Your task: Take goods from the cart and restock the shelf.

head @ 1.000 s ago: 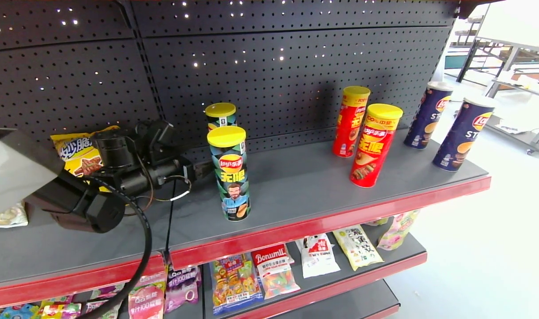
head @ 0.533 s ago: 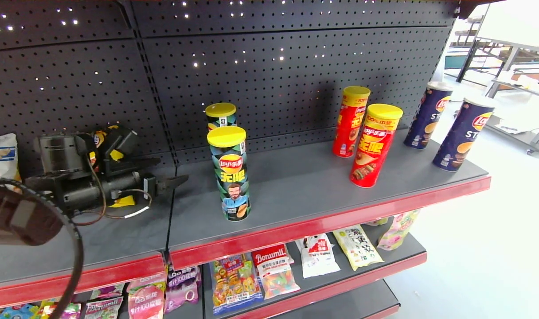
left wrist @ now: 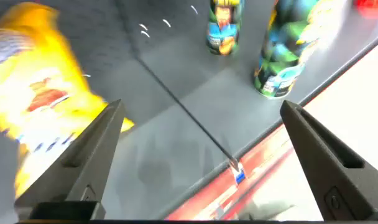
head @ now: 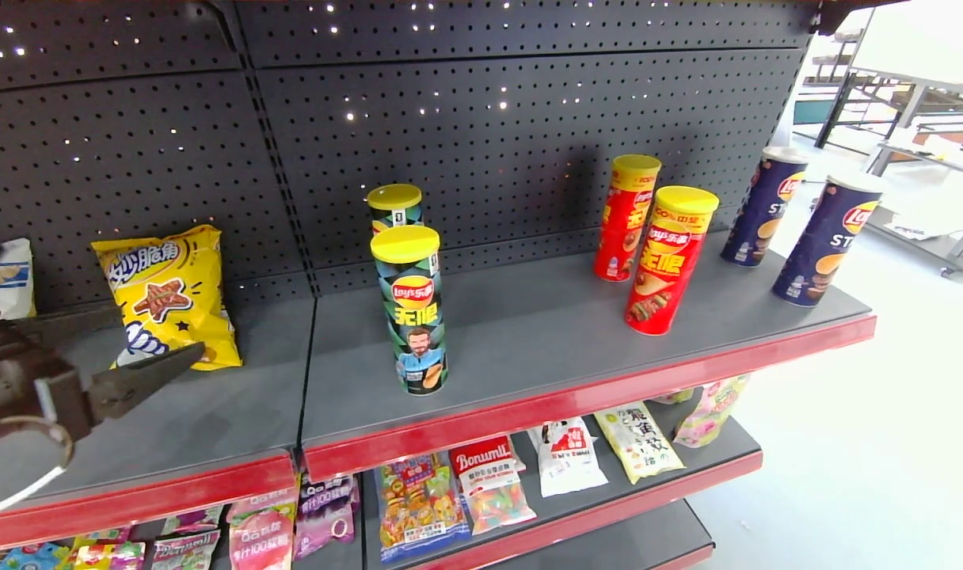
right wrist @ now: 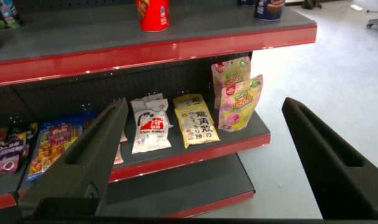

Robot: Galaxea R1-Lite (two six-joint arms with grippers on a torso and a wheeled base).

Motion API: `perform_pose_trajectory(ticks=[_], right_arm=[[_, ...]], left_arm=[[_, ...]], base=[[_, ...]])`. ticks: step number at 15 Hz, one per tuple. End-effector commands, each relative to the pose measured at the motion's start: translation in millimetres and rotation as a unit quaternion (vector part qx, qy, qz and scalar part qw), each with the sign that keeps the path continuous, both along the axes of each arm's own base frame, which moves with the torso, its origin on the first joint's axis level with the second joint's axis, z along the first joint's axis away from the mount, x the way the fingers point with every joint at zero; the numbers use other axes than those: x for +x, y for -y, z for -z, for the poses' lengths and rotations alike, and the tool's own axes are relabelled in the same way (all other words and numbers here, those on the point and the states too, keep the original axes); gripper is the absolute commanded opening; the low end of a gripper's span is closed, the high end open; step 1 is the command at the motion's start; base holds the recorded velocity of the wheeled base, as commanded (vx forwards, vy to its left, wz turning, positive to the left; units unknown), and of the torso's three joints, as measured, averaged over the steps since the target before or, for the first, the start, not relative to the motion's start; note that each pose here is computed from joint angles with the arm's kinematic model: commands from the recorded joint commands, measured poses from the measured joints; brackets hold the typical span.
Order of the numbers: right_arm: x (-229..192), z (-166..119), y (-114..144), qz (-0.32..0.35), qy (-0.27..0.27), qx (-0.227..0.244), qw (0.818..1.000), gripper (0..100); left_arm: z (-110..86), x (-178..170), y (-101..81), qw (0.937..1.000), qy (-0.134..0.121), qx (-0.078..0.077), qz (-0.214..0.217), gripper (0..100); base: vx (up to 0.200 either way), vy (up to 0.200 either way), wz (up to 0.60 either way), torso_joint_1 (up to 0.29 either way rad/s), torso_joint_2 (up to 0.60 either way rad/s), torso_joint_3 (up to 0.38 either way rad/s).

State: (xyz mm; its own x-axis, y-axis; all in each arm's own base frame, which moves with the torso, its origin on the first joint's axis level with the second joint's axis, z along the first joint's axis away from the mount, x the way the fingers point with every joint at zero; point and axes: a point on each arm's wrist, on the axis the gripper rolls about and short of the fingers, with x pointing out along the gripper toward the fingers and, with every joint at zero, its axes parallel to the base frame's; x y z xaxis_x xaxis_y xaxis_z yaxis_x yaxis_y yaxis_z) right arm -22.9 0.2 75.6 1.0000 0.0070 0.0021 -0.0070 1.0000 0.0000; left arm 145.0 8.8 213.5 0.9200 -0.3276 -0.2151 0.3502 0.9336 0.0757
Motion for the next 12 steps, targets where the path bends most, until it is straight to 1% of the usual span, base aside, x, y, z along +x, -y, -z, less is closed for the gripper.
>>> perform_pose_trajectory(ticks=[1, 2, 3, 4, 5, 7, 9, 12], right_arm=[[0, 0, 0, 0.0, 0.0, 0.0, 1.0, 100], [0, 0, 0, 0.0, 0.0, 0.0, 1.0, 100], [0, 0, 0, 0.0, 0.0, 0.0, 1.0, 100], [0, 0, 0, 0.0, 0.0, 0.0, 1.0, 100], [0, 0, 0, 0.0, 0.0, 0.0, 1.0, 100], [0, 0, 0, 0.0, 0.0, -0.001, 1.0, 100], [0, 0, 0, 0.0, 0.0, 0.0, 1.0, 100], [0, 0, 0, 0.0, 0.0, 0.0, 1.0, 100]], left_arm=[[7.1, -97, 7.0, 0.9918, 0.095, -0.019, -0.083, 100], [6.4, -105, 8.2, 0.9899, 0.105, -0.015, -0.093, 100], [6.3, -115, 9.4, 0.9865, 0.115, -0.009, -0.116, 100], [7.2, -118, 9.7, 0.985, 0.117, -0.005, -0.126, 100], [7.7, -122, 9.8, 0.9818, 0.123, -0.002, -0.144, 100], [6.8, -123, 9.7, 0.981, 0.125, -0.002, -0.149, 100], [8.2, -123, 8.7, 0.9773, 0.123, 0.0, -0.172, 100], [7.7, -123, 8.1, 0.9749, 0.124, 0.003, -0.185, 100]], base=[[0.0, 0.0, 0.0, 0.0, 0.0, 0.0], [0.0, 0.0, 0.0, 0.0, 0.0, 0.0], [0.0, 0.0, 0.0, 0.0, 0.0, 0.0], [0.0, 0.0, 0.0, 0.0, 0.0, 0.0], [0.0, 0.0, 0.0, 0.0, 0.0, 0.0], [0.0, 0.0, 0.0, 0.0, 0.0, 0.0], [0.0, 0.0, 0.0, 0.0, 0.0, 0.0], [0.0, 0.0, 0.0, 0.0, 0.0, 0.0]])
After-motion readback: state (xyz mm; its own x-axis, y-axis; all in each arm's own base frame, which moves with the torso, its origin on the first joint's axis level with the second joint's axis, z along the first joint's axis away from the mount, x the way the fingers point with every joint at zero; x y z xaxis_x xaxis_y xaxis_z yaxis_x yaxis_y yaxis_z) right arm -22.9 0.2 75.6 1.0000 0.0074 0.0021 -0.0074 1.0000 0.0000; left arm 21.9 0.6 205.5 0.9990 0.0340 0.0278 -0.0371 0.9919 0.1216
